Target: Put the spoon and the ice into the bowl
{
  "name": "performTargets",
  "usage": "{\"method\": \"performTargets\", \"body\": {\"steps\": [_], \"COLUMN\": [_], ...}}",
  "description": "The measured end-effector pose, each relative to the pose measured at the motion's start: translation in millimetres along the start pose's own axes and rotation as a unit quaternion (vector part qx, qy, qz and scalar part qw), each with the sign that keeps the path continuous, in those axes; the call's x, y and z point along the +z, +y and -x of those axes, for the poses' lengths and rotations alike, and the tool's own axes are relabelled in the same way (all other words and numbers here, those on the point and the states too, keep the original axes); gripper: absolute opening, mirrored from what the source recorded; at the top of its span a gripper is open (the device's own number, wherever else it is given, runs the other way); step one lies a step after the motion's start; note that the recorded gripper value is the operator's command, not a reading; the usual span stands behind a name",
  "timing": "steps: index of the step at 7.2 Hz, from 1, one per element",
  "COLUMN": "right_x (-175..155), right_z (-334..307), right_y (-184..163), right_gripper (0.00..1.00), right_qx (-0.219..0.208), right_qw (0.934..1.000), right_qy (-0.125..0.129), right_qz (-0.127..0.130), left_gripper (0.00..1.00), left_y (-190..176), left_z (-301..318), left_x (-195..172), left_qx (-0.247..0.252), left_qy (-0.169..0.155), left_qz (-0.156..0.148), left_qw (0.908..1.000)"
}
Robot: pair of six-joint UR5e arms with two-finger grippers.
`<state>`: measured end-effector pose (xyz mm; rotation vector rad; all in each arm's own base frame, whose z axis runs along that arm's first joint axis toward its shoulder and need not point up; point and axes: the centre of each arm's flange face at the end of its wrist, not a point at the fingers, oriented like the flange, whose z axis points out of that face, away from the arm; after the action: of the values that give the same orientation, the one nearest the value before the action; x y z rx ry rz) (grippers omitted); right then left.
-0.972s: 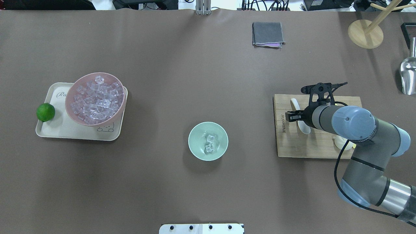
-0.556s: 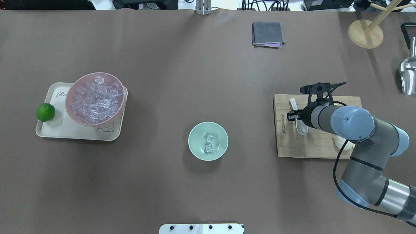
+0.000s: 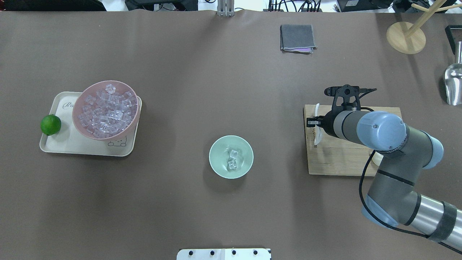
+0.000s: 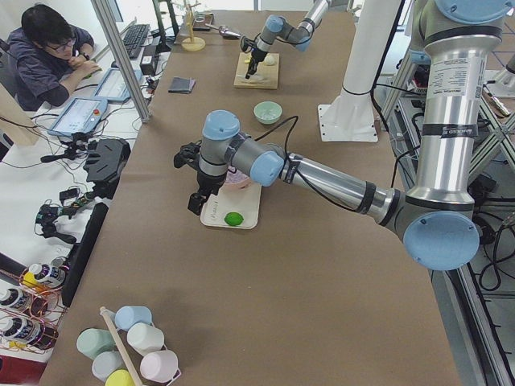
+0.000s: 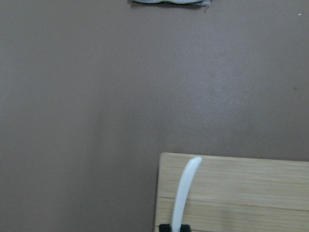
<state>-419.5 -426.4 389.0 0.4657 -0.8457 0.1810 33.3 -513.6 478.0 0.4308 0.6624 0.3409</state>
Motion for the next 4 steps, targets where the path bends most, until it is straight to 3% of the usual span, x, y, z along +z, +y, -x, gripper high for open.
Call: {"method": "performTargets", "body": {"steps": [2, 4], "right_x": [-15.9, -37.1], "right_z": [68.7, 165.3], "right_y": [1.9, 24.5], "right_gripper": [0.00, 0.00], "right_qx": [0.070, 0.143], "right_qw": [0.9975, 0.9895], "right_qy": [0.007, 0.022], "right_qz": [0.001, -0.003], "left_gripper": [0.99, 0.99], "left_y": [0.1, -0.3], "left_z": [0.3, 0.9], "left_x": [1.0, 2.3], "left_qx": [-0.002, -0.003], "left_qy": [0.000, 0.000], "left_qz": [0.001, 0.002], "left_qw": [1.0000, 1.0000]}}
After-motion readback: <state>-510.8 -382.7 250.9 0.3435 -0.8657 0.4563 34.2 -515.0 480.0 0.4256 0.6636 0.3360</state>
